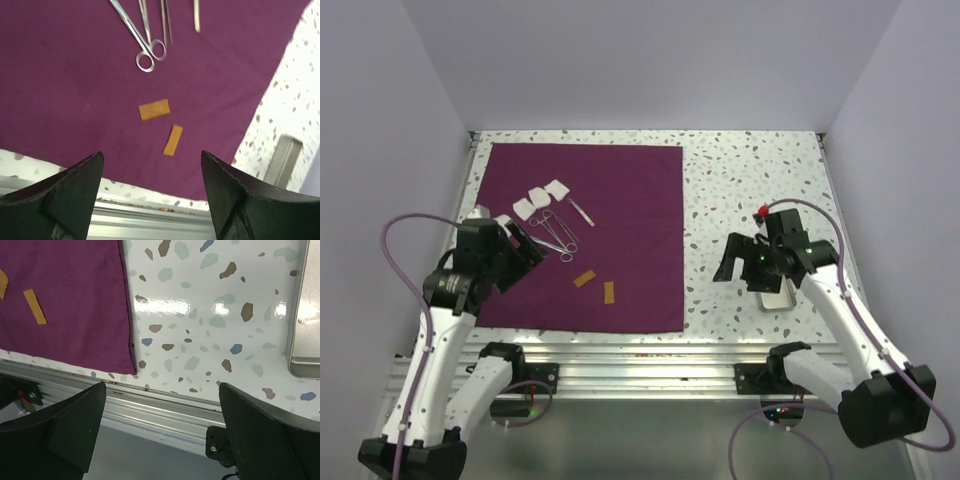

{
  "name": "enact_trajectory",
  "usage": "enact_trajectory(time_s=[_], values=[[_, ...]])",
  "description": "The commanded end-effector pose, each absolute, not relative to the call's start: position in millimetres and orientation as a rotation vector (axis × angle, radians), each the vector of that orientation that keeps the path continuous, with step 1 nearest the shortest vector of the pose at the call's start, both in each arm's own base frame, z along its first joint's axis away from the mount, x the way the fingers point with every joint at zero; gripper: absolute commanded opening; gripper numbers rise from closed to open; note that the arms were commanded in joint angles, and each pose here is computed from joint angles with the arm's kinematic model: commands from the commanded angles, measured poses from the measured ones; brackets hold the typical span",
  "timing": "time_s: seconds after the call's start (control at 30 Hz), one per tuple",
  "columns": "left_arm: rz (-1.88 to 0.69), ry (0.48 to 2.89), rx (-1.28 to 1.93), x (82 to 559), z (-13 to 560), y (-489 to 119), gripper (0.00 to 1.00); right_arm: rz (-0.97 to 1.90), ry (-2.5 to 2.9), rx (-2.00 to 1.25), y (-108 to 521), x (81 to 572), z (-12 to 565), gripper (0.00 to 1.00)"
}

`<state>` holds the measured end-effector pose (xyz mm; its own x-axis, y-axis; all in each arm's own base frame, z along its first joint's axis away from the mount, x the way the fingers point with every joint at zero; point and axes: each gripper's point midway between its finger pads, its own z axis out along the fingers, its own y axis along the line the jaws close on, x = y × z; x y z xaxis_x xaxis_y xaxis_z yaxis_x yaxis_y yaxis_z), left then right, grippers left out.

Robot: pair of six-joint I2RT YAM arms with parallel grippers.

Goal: Prepare the surgical pack

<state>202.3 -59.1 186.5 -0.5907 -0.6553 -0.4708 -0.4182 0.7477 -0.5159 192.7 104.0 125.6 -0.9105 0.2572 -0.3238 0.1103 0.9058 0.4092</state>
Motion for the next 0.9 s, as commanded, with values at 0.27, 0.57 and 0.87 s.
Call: enact_trajectory(time_s=[0.27, 0.57, 0.87], values=[[0.016, 2.339, -0.978, 262, 185, -11, 0.67, 0.370, 2.713, -0.063, 113, 223, 163, 0.95], [0.179, 2.354, -0.998, 344, 154, -19, 0.66, 0.459, 2.678, -0.136, 124, 223, 164, 0.80], [0.263, 2.424, -0.982, 429, 104, -44, 0.66, 0.479, 2.704, -0.122, 129, 228, 143, 0.82]])
